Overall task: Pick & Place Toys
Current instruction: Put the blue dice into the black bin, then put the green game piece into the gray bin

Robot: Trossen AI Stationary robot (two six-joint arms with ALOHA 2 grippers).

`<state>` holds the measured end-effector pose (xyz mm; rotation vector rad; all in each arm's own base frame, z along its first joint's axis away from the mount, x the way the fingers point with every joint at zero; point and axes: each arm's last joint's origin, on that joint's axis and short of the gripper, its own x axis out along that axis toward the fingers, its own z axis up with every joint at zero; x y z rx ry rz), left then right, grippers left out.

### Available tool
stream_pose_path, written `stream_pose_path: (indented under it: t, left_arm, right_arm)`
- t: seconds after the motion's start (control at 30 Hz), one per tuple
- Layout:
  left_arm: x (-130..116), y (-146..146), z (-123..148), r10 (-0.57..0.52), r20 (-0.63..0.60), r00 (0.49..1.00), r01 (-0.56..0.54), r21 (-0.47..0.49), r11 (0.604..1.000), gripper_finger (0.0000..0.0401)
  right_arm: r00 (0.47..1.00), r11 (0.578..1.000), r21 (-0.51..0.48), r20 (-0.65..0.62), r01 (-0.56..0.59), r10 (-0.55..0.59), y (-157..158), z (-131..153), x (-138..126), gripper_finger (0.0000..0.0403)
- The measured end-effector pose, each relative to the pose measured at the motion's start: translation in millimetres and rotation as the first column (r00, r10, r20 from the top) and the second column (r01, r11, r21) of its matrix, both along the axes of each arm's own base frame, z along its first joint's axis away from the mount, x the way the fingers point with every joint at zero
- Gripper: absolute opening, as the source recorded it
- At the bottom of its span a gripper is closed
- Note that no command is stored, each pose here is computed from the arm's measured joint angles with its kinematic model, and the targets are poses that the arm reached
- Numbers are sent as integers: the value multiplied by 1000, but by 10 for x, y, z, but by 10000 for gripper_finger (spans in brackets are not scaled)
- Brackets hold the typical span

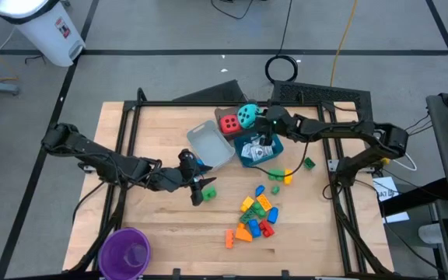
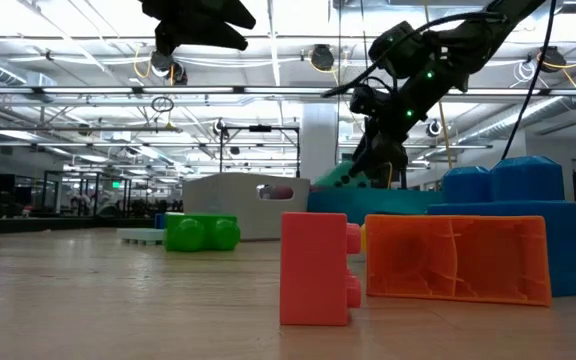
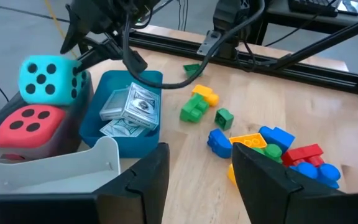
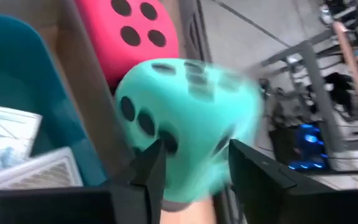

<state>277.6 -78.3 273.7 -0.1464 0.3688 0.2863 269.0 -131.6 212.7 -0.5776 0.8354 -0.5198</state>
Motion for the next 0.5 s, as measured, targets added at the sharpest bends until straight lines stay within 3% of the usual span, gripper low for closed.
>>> stream_pose_path:
  t: [0.27,0.5]
  left_arm:
    - [0,0,1,10,7,1000,-9,-24,1000,200]
    - [3,7,1,13,9,1000,-13,-26,1000,208]
  right_arm:
    - [990,988,-57,14,143,-143,137,16,34,173]
    - [985,994,25,129,111,-113,539,201,19,169]
